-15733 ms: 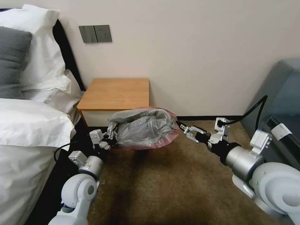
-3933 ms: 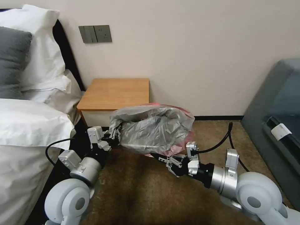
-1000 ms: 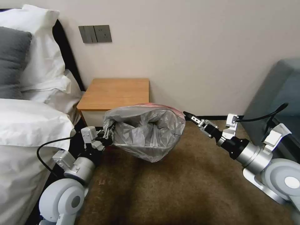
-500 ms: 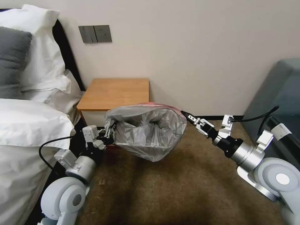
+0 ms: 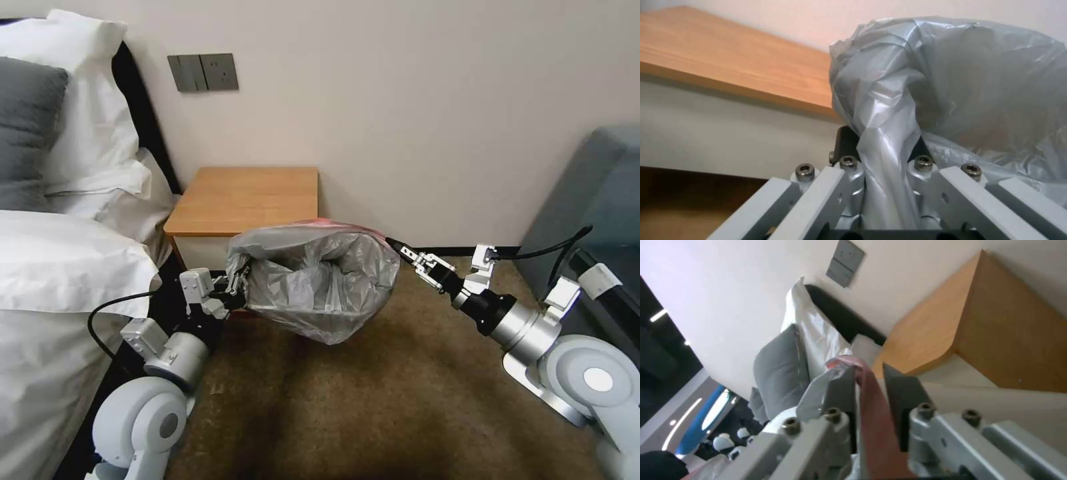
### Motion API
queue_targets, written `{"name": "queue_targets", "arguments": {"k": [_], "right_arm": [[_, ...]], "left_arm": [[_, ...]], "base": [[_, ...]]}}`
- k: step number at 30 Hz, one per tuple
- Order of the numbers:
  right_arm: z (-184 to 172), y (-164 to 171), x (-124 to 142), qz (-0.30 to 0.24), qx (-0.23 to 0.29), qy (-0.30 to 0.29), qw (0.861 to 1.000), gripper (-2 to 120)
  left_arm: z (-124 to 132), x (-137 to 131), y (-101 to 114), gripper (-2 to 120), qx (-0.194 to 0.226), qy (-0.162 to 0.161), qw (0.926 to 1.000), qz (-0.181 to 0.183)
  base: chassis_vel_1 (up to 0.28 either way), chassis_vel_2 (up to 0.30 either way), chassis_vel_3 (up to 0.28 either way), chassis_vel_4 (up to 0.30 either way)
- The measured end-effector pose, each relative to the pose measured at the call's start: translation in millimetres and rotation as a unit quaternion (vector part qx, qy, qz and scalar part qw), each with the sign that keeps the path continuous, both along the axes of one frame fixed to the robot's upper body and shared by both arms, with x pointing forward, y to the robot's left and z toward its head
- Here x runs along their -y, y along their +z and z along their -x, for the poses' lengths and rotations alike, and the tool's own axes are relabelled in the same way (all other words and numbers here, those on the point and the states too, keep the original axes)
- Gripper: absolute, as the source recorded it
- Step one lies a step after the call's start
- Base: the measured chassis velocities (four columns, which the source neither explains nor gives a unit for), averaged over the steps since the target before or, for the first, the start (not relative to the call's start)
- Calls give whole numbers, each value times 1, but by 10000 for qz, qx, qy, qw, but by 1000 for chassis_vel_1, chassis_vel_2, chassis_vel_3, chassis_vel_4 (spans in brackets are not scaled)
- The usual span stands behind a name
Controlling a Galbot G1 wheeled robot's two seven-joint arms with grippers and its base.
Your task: Pick up the garbage bag from the table and place it over the trash can.
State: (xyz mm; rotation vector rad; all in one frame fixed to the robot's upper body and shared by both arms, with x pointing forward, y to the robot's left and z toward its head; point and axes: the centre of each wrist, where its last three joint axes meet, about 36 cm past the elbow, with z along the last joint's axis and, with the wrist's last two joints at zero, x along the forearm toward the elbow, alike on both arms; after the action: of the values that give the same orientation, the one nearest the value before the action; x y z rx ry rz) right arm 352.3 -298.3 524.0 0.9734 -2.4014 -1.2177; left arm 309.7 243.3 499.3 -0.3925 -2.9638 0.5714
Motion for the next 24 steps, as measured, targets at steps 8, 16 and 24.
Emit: {"name": "queue_targets", "arguments": {"k": [8, 16, 24], "right_arm": [[2, -1, -1, -35, 15, 37, 10000, 0], [3, 0, 0, -35, 53, 18, 10000, 0], [-3, 3, 2, 151, -1, -161, 9998, 0]], "left_arm": [[1, 2, -1, 7, -24, 16, 10000, -16], [2, 5, -3, 7, -42, 3, 10000, -40], [4, 9, -5, 7, -2, -62, 9998, -172]], "base": [[0, 0, 0, 0], [0, 0, 0, 0], [0, 0, 0, 0]]}}
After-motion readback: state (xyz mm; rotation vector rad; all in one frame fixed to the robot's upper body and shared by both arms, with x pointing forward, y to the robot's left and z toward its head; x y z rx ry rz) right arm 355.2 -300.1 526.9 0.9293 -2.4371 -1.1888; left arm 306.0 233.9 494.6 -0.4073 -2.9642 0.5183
